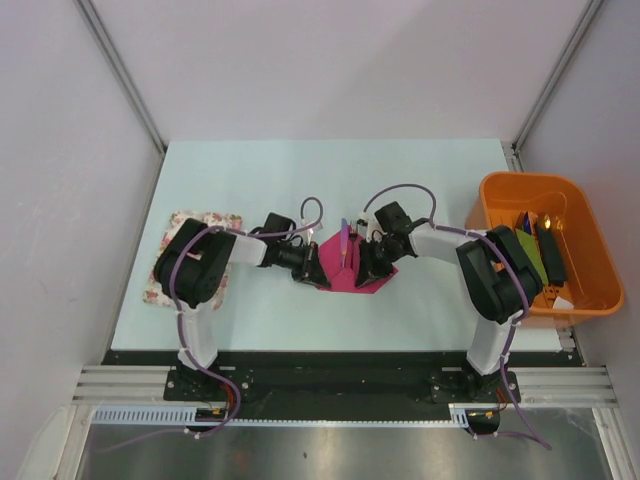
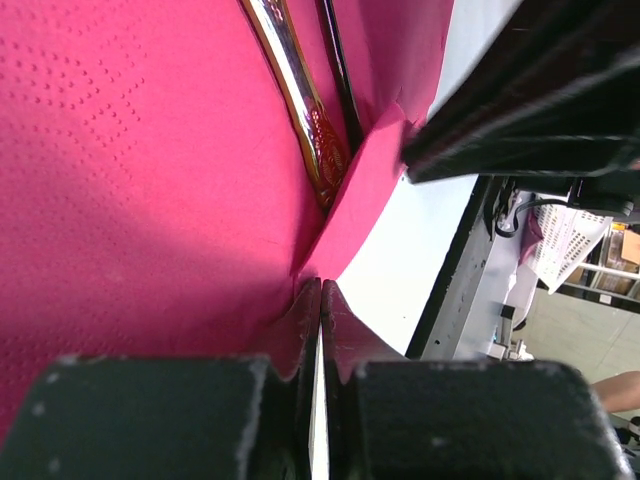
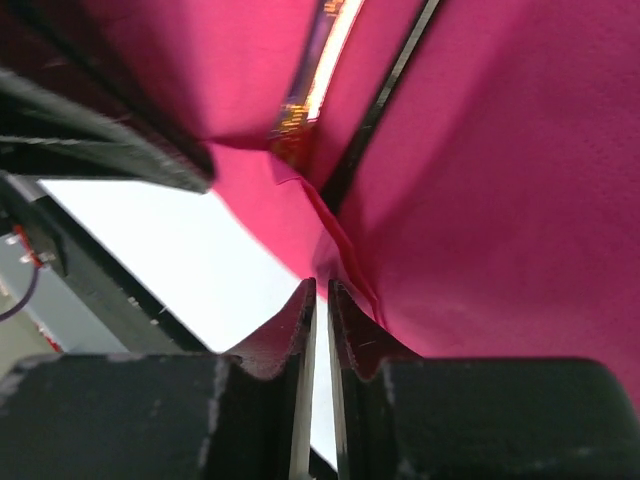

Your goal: Place the utensils on the paper napkin and roll it up

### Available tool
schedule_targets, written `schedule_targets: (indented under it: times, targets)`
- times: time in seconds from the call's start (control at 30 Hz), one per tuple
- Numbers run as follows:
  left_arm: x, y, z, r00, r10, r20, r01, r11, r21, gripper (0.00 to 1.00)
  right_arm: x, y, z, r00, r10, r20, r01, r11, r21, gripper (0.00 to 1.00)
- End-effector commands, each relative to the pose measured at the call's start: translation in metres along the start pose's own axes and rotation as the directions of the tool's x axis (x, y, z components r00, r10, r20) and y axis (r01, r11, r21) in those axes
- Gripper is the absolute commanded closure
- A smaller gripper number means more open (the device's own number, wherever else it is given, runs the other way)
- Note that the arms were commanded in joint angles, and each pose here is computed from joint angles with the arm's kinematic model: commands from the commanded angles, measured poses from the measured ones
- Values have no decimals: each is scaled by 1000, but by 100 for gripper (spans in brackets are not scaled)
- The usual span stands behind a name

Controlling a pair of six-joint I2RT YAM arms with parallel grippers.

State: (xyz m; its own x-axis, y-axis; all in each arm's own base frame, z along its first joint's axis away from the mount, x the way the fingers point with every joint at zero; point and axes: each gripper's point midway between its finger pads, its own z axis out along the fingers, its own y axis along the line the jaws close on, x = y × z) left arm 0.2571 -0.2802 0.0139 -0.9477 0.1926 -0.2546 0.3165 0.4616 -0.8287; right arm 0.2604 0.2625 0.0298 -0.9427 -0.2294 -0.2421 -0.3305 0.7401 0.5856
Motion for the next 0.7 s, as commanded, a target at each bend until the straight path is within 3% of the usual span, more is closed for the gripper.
schedule_targets:
  times: [0.0, 0.23, 0.67]
  targets:
    - [-13, -2, -8, 995, 67, 77, -66, 998, -12, 94, -4, -12, 10, 999, -35, 3, 34, 998, 61, 87]
    - [-31, -49, -23, 977, 116, 176, -134, 987, 93, 79, 1, -19, 15, 999, -21, -25, 23, 996, 82, 88]
    - [-46, -65, 5, 981, 38, 188, -86, 963, 255, 78, -4, -19, 13, 1000, 9, -30, -8, 999, 52, 88]
